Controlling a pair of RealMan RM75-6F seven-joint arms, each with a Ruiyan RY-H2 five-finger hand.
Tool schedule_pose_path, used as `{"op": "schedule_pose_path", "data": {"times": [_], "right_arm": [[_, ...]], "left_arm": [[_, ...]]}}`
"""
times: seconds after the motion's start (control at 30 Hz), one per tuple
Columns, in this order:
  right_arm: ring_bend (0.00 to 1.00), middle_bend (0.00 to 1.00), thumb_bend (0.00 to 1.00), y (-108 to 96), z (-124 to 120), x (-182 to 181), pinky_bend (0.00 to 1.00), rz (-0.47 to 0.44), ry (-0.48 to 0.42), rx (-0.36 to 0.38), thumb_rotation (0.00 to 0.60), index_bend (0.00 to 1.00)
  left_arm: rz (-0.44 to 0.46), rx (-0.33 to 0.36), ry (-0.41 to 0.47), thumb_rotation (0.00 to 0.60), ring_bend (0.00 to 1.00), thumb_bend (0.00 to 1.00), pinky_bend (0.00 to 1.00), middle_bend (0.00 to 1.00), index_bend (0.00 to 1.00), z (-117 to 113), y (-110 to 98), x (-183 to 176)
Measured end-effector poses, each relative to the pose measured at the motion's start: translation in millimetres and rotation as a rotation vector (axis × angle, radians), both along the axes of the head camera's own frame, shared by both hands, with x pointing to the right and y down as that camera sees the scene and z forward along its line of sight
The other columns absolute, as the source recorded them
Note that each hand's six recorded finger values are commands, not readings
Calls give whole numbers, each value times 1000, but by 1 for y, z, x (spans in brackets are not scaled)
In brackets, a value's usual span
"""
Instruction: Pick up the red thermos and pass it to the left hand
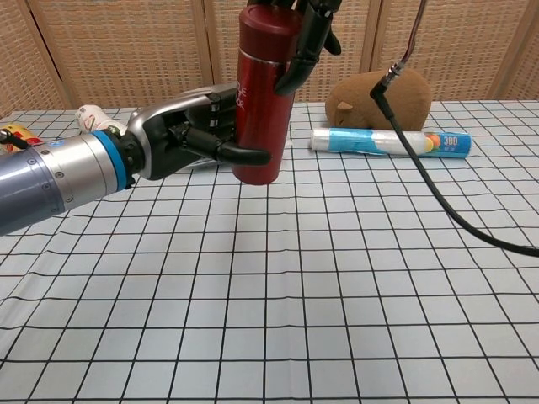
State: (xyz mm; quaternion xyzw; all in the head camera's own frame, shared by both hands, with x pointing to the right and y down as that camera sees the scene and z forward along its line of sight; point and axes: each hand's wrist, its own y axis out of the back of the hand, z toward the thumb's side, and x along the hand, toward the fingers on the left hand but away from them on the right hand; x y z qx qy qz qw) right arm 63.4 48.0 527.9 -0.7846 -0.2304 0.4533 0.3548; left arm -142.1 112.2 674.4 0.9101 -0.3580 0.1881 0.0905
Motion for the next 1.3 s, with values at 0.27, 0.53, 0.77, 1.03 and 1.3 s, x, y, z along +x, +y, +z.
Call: {"op": "schedule_pose_path", "data": {"times": [0.27, 0.53, 0.77, 1.03, 1.3], "right_arm": [[627, 568, 672, 1, -1, -1, 675, 4, 4, -11, 600, 637], [627, 567, 672, 0, 0, 1, 676, 8, 2, -15, 600, 637], [593, 508, 545, 0, 0, 3, 655, 12, -8, -19, 600, 579], [0, 0, 0, 8, -3, -1, 0, -1, -74, -121, 600, 0], [0, 0, 0, -1, -23, 8, 0, 13, -103, -84, 600, 0]], "left_arm": [[5, 14, 20, 600, 0, 0, 0, 0, 0, -5, -1, 22], [-52, 27, 17, 600, 386, 21, 302, 403, 514, -6, -7, 28], [-62, 28, 2, 600, 489, 142, 367, 533, 686, -8, -8, 32], [-65, 29, 0, 600, 496, 153, 367, 542, 701, -9, -9, 36], [-70, 30, 0, 600, 496, 158, 367, 542, 702, -9, -9, 34]]}}
